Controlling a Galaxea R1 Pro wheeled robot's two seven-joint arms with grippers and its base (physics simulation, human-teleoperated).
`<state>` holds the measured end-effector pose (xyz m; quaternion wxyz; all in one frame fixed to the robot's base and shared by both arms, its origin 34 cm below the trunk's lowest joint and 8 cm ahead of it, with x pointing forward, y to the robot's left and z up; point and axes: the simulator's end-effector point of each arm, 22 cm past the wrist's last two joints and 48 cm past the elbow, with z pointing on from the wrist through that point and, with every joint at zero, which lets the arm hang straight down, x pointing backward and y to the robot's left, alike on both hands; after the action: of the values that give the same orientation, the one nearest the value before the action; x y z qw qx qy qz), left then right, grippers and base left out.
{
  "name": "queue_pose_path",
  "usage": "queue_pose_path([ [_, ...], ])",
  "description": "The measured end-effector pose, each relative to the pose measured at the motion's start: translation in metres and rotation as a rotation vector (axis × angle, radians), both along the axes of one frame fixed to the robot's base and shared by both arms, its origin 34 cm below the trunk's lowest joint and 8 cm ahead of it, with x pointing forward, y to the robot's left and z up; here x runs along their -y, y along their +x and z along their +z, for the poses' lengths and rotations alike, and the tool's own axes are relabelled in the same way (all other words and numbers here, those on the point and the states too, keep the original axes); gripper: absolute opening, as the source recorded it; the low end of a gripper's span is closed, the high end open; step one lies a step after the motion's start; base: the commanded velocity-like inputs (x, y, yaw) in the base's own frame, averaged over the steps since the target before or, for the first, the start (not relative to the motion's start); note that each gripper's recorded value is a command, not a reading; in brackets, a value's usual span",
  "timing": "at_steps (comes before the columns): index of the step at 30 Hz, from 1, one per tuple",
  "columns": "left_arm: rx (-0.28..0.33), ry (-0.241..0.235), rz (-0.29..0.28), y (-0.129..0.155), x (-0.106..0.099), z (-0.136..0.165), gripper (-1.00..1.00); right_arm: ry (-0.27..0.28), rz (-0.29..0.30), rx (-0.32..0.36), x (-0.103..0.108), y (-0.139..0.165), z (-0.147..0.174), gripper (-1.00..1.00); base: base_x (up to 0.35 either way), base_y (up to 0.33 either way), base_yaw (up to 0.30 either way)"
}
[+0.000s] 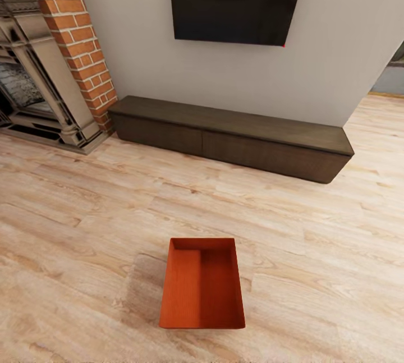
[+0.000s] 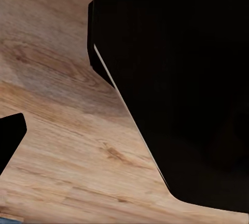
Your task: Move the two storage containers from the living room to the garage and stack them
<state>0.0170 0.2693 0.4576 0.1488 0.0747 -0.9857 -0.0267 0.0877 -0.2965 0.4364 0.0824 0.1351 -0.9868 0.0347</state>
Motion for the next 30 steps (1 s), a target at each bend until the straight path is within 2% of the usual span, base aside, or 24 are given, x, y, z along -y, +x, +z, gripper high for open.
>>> queue_pose_path([
  [21,-0.002,0.000,0.000,-0.0006,0.0001,0.0002,1.00,-0.003,0.007,0.004,0.0038,0.0009,0.0000,1.00,0.000,0.000,0.000],
  [30,-0.004,0.000,0.011,-0.0016,0.0034,0.0005,1.00,-0.004,0.008,0.007,-0.0013,0.0016,-0.0003,1.00,0.000,0.000,0.000],
])
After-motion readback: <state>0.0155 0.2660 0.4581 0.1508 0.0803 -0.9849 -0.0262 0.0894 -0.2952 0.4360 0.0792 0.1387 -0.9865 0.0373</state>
